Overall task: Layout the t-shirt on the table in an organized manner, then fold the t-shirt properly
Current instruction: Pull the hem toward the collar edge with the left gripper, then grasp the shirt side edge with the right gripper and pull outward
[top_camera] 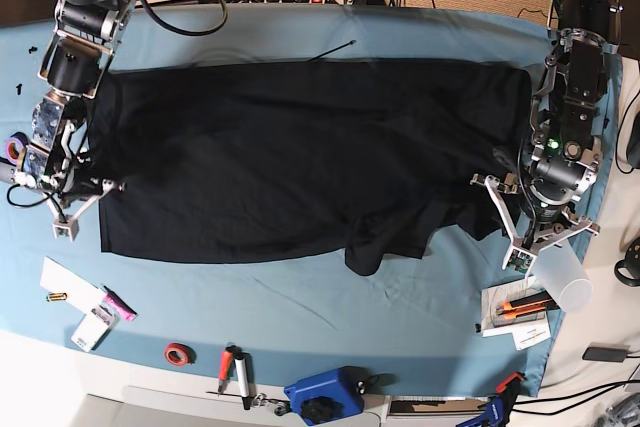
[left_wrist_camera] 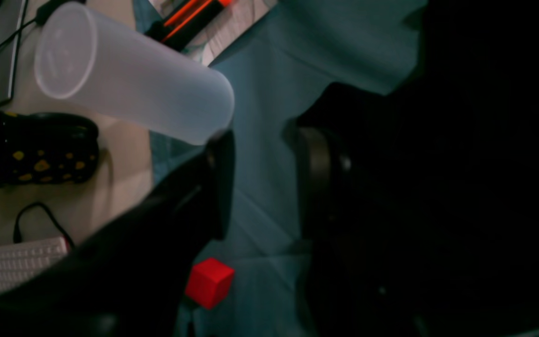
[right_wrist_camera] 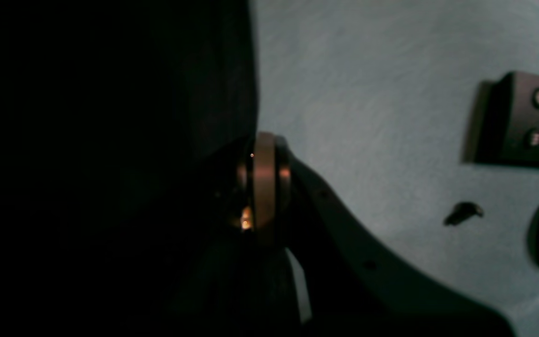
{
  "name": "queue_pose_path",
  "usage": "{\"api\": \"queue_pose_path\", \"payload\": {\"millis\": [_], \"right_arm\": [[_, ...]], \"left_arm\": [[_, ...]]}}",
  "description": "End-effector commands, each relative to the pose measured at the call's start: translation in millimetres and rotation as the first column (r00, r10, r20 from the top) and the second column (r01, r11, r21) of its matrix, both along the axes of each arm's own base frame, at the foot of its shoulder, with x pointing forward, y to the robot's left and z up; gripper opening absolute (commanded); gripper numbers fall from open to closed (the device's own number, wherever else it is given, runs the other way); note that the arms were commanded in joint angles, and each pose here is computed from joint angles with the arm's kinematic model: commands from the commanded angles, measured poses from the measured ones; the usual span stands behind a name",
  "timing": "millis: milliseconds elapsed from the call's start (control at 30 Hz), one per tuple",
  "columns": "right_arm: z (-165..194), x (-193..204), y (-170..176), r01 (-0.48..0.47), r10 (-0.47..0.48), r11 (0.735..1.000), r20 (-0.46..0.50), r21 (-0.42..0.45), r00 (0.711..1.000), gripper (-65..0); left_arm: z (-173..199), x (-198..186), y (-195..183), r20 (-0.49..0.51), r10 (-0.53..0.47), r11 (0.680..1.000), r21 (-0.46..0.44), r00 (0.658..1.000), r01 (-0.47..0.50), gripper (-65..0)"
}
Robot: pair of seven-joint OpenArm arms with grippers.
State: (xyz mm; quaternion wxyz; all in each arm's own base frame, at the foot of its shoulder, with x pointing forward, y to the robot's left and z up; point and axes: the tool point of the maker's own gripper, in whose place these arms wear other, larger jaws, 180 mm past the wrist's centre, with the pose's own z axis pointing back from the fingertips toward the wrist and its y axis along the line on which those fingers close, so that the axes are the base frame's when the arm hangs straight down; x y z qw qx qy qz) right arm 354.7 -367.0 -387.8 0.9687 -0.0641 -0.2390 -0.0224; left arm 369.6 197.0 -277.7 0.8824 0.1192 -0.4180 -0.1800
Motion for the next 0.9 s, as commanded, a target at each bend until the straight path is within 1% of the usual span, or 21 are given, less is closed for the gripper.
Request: {"api": "queue_pose_path", "payload": {"millis": [0, 67, 133, 200, 300, 367, 467, 567, 600, 700, 800, 833, 867], "right_arm": [[5, -3, 1, -0.015, 0.015, 1.000, -0.022, 0.015, 1.000, -65.0], [11, -6, 4, -0.033, 0.034, 0.999, -0.022, 0.027, 0.999, -65.0], [21, -7, 14, -0.069, 0.068, 0.995, 0.013, 0.076, 0.998, -65.0], [31, -13, 27, -0.123, 0.116, 0.982, 0.051, 0.146, 0.992, -65.0], [48, -28, 38, -0.176, 0.151, 0.956, 0.124, 0.234, 0.981, -65.0], [63, -37, 39, -0.201, 0.148, 0.942, 0.203, 0.271, 0.968, -65.0], [88, -49, 32, -0.223, 0.125, 0.933, 0.325, 0.283, 0.937, -65.0], [106, -60, 24, -0.223, 0.089, 0.930, 0.406, 0.294, 0.909, -65.0], [109, -61, 20, -0.214, 0.071, 0.930, 0.423, 0.300, 0.903, -65.0], [115, -65, 9, -0.182, 0.034, 0.938, 0.442, 0.296, 0.896, -65.0], [115, -66, 5, -0.171, 0.029, 0.942, 0.435, 0.289, 0.900, -65.0], [114, -66, 5, -0.170, 0.029, 0.942, 0.434, 0.288, 0.901, -58.4], [114, -66, 5, -0.170, 0.030, 0.942, 0.434, 0.288, 0.901, -50.2]], "left_arm": [[16, 7, 4, 0.053, 0.002, 1.000, 0.012, 0.999, -0.002, -41.8], [16, 7, 4, 0.053, 0.002, 1.000, 0.011, 0.999, -0.003, -41.8], [16, 7, 4, 0.053, 0.002, 1.000, 0.011, 0.999, -0.003, -41.8], [16, 7, 4, 0.053, 0.002, 1.000, 0.011, 0.999, -0.003, -41.8], [16, 7, 4, 0.053, 0.002, 1.000, 0.011, 0.999, -0.003, -41.8], [16, 7, 4, 0.053, 0.002, 1.000, 0.011, 0.999, -0.003, -41.8], [16, 7, 4, 0.054, 0.002, 1.000, 0.011, 0.999, -0.002, -41.8], [16, 7, 4, 0.054, 0.002, 1.000, 0.011, 0.999, -0.002, -41.8], [17, 7, 4, 0.054, 0.002, 1.000, 0.011, 0.999, -0.002, -41.8], [16, 7, 4, 0.054, 0.002, 1.000, 0.011, 0.999, -0.002, -41.8], [16, 7, 4, 0.054, 0.002, 1.000, 0.011, 0.999, -0.002, -41.8], [16, 7, 4, 0.054, 0.002, 1.000, 0.011, 0.999, -0.002, -41.8], [16, 7, 4, 0.054, 0.002, 1.000, 0.011, 0.999, -0.002, -41.8]]}}
